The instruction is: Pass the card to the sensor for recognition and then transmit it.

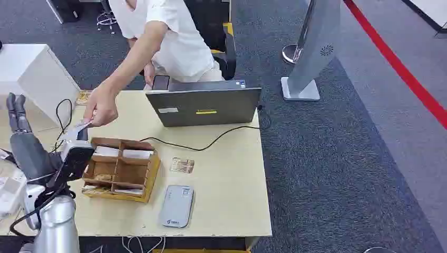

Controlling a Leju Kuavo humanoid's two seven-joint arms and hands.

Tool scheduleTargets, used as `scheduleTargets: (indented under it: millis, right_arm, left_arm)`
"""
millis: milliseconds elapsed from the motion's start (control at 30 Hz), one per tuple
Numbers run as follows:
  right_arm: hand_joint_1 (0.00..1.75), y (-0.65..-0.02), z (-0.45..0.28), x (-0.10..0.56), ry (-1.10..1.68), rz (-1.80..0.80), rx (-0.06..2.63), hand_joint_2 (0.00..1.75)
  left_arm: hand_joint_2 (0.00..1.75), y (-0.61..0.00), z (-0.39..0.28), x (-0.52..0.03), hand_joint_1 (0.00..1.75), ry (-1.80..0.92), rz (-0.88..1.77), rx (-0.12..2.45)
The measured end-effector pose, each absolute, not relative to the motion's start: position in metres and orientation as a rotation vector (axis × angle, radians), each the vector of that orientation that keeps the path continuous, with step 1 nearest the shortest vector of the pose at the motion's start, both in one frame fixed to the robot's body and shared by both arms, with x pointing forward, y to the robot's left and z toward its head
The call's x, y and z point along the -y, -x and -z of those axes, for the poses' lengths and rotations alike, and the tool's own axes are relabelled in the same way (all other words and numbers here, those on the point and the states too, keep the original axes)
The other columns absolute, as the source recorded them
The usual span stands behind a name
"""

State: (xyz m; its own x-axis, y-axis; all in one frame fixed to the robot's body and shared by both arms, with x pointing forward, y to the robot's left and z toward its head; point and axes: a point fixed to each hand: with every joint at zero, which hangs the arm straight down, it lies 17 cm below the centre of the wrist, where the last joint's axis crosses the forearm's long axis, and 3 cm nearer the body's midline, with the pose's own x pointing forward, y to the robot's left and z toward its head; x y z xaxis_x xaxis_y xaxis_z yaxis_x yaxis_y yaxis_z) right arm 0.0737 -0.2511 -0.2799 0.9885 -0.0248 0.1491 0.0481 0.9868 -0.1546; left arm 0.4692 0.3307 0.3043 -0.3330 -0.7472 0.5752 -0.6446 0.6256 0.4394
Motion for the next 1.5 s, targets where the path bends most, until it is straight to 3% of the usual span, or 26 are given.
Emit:
scheduleTargets:
  millis: [433, 467, 933, 1367, 1500]
  right_arm:
    - [0.0, -0.071, 0.28, 0.246, 0.136, 0.025, 0.125, 1.75]
    - [0.0, -0.071, 0.28, 0.246, 0.136, 0.022, 0.123, 1.75]
    - [0.0, -0.066, 0.281, 0.241, 0.116, -0.018, 0.099, 1.75]
    - [0.0, -0.062, 0.281, 0.236, 0.097, -0.075, 0.08, 1.75]
    - [0.0, -0.063, 0.28, 0.235, 0.096, -0.085, 0.085, 1.75]
  left_arm:
    - [1.75, -0.559, -0.266, -0.273, 0.03, -0.979, 0.587, 1.85]
    - [1.75, -0.564, -0.263, -0.271, 1.75, -0.979, 0.619, 1.829]
    - [1.75, -0.625, -0.226, -0.282, 1.75, -1.093, 1.007, 1.436]
    - [1.75, -0.641, -0.202, -0.371, 1.75, -1.292, 1.198, 0.967]
    - [1.75, -0.641, -0.2, -0.381, 1.75, -1.311, 1.216, 0.938]
